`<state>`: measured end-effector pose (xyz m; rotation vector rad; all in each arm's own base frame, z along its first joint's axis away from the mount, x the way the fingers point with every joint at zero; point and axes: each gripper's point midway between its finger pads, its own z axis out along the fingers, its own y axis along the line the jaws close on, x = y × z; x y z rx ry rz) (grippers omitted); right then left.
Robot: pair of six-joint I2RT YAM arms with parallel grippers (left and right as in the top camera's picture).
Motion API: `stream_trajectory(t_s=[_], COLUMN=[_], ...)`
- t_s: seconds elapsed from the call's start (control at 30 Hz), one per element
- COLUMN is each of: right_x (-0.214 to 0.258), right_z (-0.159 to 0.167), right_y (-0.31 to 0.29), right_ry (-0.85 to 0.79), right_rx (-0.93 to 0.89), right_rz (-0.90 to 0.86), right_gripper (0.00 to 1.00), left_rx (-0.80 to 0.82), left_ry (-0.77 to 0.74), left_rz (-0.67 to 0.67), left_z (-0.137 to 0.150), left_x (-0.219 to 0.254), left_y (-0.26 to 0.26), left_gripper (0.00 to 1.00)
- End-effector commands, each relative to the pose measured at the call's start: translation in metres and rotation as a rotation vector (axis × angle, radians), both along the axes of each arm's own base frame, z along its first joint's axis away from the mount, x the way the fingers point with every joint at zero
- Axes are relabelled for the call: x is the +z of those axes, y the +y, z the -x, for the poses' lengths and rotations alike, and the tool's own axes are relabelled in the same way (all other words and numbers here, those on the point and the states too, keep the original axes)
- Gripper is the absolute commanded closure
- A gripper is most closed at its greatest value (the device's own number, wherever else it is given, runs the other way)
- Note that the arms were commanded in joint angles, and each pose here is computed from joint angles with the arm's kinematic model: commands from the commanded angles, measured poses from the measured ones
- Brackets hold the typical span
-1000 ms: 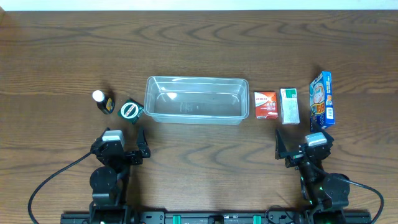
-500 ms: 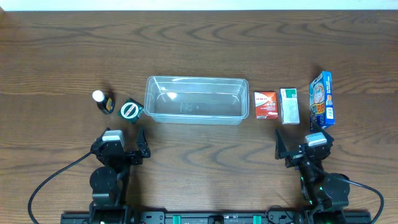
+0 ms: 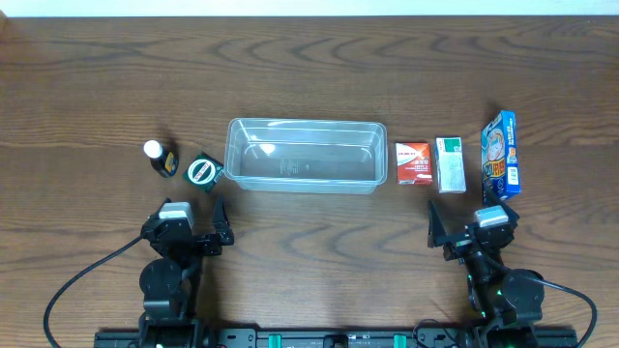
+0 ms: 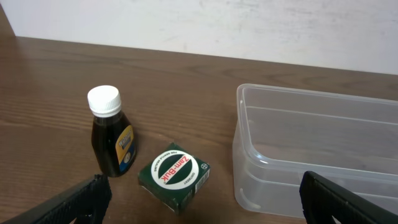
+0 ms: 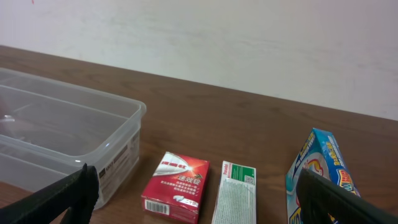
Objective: Pack container
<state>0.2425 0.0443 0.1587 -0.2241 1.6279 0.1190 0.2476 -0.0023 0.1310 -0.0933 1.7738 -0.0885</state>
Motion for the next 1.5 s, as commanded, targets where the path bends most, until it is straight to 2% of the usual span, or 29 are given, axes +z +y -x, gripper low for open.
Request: stream_trajectory(t_s=[0.0, 0.2, 0.43, 0.6, 0.73, 0.87, 1.03, 1.2, 1.37, 1.47], right_x=[0.003, 0.011, 0.051, 0.091, 0.114, 0.133, 0.155, 0.144, 0.099, 0.077], right_z=[-0.001, 0.001, 0.006, 0.013, 0.005, -0.02, -0.07, -0.102, -0.113, -0.11], right_y=[-0.003, 0.007, 0.011, 0.006, -0.015, -0.033, -0.03, -0.017, -0.059, -0.091], right_ry=[-0.02, -0.046, -0.091, -0.076, 0.072, 0.294, 0.519, 0.709, 0.896, 0.977], right_rx=[-0.015, 0.043, 0.076, 0.043, -0.103, -0.243, -0.215, -0.211, -0.438, -0.541], right_rz=[0.027, -0.012, -0.352, -0.272, -0.2, -0.137, 0.089, -0.022, -0.233, -0.298], right_gripper=[0.01, 0.01, 0.01, 0.01, 0.01, 0.01, 0.01, 0.01, 0.01, 0.01], left_rx=[-0.012, -0.012, -0.012, -0.012, -0.012, -0.012, -0.012, -0.012, -0.012, -0.012], left_ry=[0.048, 0.048, 0.048, 0.048, 0.048, 0.048, 0.048, 0.048, 0.048, 0.048], left_rz=[-0.014, -0.014, -0.014, -0.014, -0.014, -0.014, -0.014, -0.014, -0.014, -0.014], left_z=[0.002, 0.002, 0.002, 0.002, 0.002, 0.002, 0.002, 0.002, 0.002, 0.002], left_x=[-0.016, -0.016, -0.016, -0.016, -0.016, -0.016, -0.016, -0.016, -0.016, -0.016], left_y=[-0.001, -0.001, -0.001, -0.001, -0.001, -0.001, -0.001, -0.001, -0.001, -0.001], left_gripper=[0.02, 0.02, 0.02, 0.02, 0.02, 0.02, 0.02, 0.02, 0.02, 0.02])
